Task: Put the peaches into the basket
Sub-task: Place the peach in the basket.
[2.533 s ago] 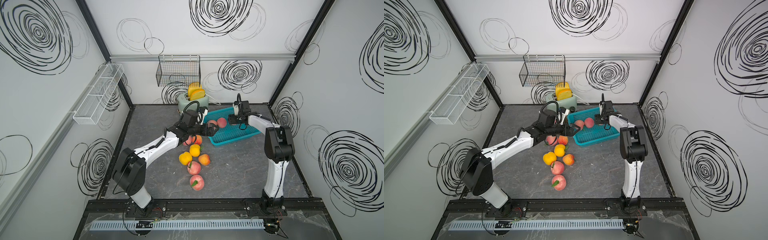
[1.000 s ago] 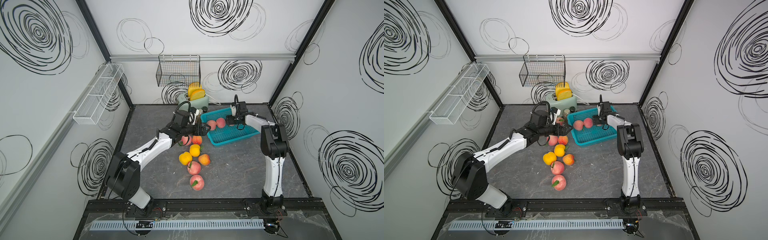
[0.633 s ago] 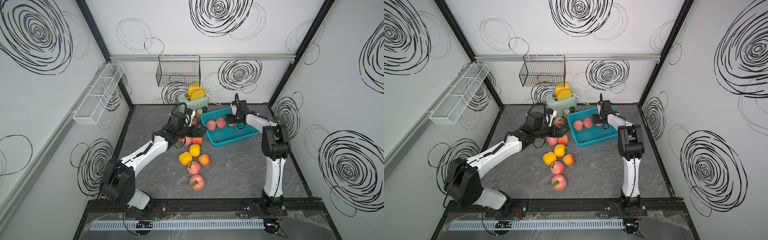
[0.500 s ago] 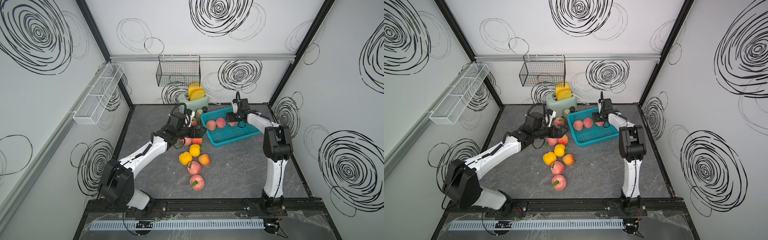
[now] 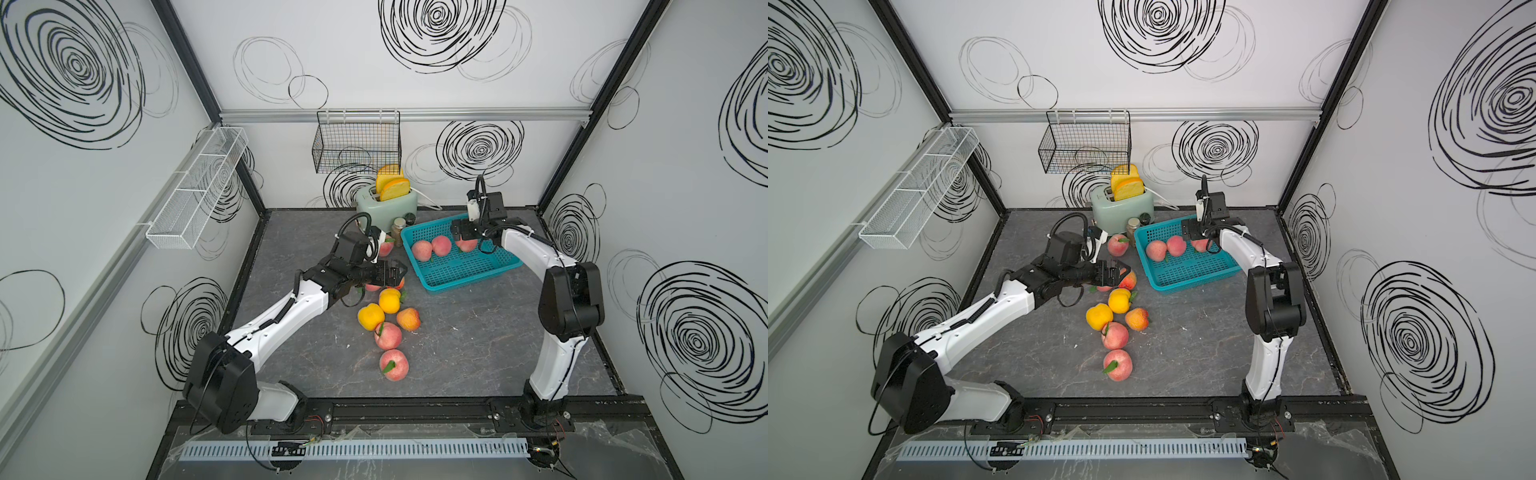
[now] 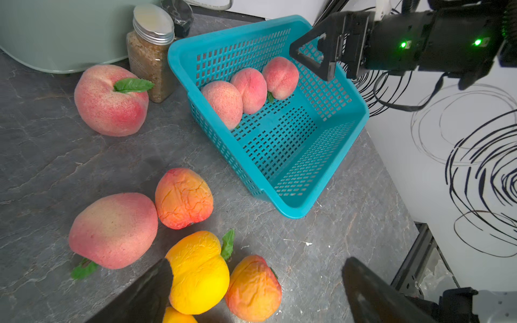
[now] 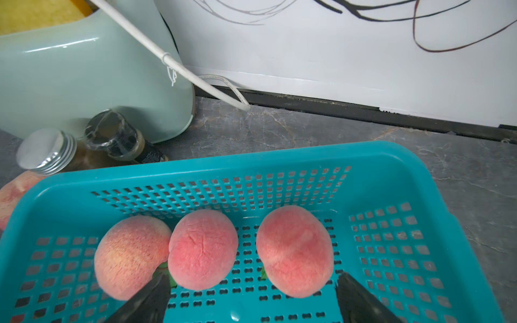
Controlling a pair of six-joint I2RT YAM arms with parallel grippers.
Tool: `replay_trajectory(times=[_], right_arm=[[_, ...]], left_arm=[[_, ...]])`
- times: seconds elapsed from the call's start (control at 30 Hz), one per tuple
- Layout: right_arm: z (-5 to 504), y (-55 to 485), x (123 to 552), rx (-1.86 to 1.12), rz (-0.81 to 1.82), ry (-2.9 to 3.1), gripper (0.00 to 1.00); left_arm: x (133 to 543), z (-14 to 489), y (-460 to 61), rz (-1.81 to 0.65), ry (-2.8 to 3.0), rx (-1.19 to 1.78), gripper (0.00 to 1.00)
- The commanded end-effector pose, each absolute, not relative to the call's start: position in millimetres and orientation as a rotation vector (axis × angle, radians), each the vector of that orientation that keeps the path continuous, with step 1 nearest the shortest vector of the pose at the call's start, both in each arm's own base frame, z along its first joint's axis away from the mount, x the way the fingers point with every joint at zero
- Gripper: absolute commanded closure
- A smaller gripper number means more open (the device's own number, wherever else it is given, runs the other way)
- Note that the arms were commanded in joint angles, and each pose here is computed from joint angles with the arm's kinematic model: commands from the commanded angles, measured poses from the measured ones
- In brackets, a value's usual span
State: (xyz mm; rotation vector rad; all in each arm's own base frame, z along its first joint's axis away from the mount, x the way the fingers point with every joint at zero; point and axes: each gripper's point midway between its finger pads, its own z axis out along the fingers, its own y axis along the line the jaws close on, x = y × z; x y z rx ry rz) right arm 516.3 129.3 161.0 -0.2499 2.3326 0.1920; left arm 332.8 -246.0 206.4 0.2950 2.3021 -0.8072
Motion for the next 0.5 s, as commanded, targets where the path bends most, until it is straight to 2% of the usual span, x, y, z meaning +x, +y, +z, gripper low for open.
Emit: replay_trajectory(times=[0.0, 0.47], right_arm=[[177, 139, 495, -0.285, 0.213, 2.326, 0.03], [209, 162, 407, -0.379, 0.281, 2.286, 0.02]], left_arm=[[322, 205, -244, -0.761, 2.306, 0.325, 0.02], [252, 189, -251, -0.717, 2.398, 0.362, 0.02]])
